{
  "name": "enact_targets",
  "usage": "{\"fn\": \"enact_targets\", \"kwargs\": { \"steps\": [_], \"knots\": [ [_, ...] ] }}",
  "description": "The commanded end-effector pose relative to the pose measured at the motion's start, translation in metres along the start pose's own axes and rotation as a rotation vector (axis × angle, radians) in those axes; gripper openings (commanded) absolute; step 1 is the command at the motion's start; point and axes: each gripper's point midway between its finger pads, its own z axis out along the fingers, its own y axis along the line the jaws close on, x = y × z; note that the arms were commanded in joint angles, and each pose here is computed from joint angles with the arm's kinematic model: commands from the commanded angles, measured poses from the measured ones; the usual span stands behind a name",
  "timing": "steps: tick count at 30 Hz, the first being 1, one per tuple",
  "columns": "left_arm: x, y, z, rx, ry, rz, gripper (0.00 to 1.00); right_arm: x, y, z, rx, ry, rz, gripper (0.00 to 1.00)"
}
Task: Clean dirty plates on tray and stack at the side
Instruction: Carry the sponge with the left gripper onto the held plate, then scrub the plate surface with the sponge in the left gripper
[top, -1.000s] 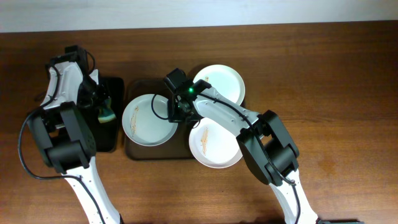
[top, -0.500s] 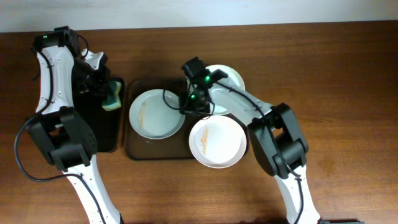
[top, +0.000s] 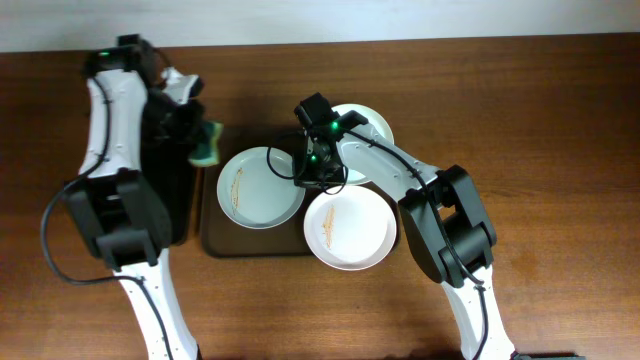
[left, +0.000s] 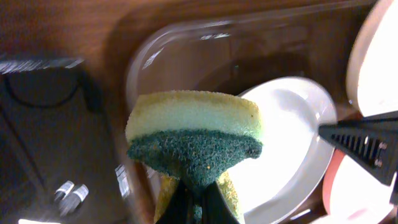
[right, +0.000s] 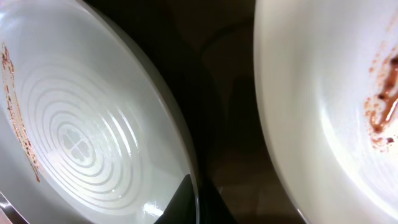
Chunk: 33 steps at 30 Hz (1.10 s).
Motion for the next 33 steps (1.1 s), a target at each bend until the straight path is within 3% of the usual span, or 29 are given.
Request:
{"fn": "enact_targets", "kwargs": {
  "steps": [1,6,10,23,26,33],
  "knots": [
    [0.003,-0.03,0.029,0.038,0.037,0.064,0.01,0.001,-0.004,0.005,0.028,-0.005,-0.014,0.04],
    [0.023,-0.037,0.072,0.047,0.105,0.068,0.01,0.0,-0.004,0.005,0.027,-0.006,-0.014,0.04],
    [0.051,-0.015,0.097,-0.013,0.186,0.033,0.01,0.0,-0.004,0.005,0.026,-0.008,-0.015,0.04],
    [0.109,-0.045,0.08,0.112,0.422,-0.08,0.01,-0.002,-0.003,0.005,0.022,-0.015,-0.017,0.04],
    [0.102,-0.043,0.083,0.096,0.397,-0.119,0.01,-0.002,-0.002,0.005,0.021,-0.016,-0.018,0.04],
    [0.041,-0.014,0.115,-0.013,0.117,-0.081,0.01,-0.002,-0.002,0.005,0.021,-0.017,-0.018,0.04]
  ]
}}
